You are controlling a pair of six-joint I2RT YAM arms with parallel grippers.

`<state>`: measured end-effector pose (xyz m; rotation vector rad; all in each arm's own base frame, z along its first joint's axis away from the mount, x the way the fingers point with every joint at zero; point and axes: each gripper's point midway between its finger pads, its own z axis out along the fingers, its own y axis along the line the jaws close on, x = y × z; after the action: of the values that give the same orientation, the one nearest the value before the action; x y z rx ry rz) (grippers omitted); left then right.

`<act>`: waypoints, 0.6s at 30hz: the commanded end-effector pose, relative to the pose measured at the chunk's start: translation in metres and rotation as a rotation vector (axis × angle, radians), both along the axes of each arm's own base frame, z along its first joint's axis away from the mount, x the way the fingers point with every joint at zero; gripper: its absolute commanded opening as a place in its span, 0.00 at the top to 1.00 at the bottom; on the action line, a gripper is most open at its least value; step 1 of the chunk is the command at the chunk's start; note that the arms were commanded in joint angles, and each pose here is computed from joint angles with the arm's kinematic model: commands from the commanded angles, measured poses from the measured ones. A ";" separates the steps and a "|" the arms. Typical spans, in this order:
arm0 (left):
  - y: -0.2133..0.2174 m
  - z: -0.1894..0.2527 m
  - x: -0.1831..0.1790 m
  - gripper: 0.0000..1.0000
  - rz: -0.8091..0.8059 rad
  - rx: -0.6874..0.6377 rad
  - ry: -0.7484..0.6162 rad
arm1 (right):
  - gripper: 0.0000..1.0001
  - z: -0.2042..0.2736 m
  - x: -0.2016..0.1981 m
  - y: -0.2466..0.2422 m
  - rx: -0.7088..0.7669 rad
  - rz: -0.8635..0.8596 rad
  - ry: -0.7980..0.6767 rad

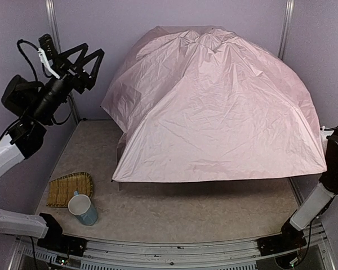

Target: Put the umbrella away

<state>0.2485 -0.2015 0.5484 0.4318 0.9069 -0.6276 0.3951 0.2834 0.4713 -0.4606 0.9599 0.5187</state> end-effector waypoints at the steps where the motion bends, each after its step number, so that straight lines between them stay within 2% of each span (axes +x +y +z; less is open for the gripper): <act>1: -0.085 -0.070 0.070 0.07 -0.232 0.226 0.264 | 1.00 -0.018 -0.020 0.062 -0.004 0.188 0.031; 5: -0.117 -0.079 0.079 0.02 -0.388 0.254 0.275 | 1.00 -0.029 -0.037 0.114 -0.053 0.303 0.006; 9: -0.129 -0.083 0.085 0.03 -0.378 0.270 0.269 | 1.00 -0.040 -0.042 0.139 -0.045 0.388 0.037; 11: -0.133 -0.089 0.089 0.07 -0.354 0.279 0.279 | 1.00 -0.046 -0.046 0.149 -0.047 0.413 0.043; 14: -0.134 -0.088 0.094 0.19 -0.325 0.286 0.299 | 1.00 -0.034 -0.056 0.162 -0.055 0.416 -0.004; 18: -0.149 -0.046 0.065 0.23 -0.298 0.314 0.183 | 1.00 0.026 -0.074 0.178 -0.052 0.438 -0.137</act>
<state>0.3518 -0.3249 0.4688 0.7230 1.2199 -0.8281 0.3833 0.4323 0.4102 -0.6782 1.0220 0.7715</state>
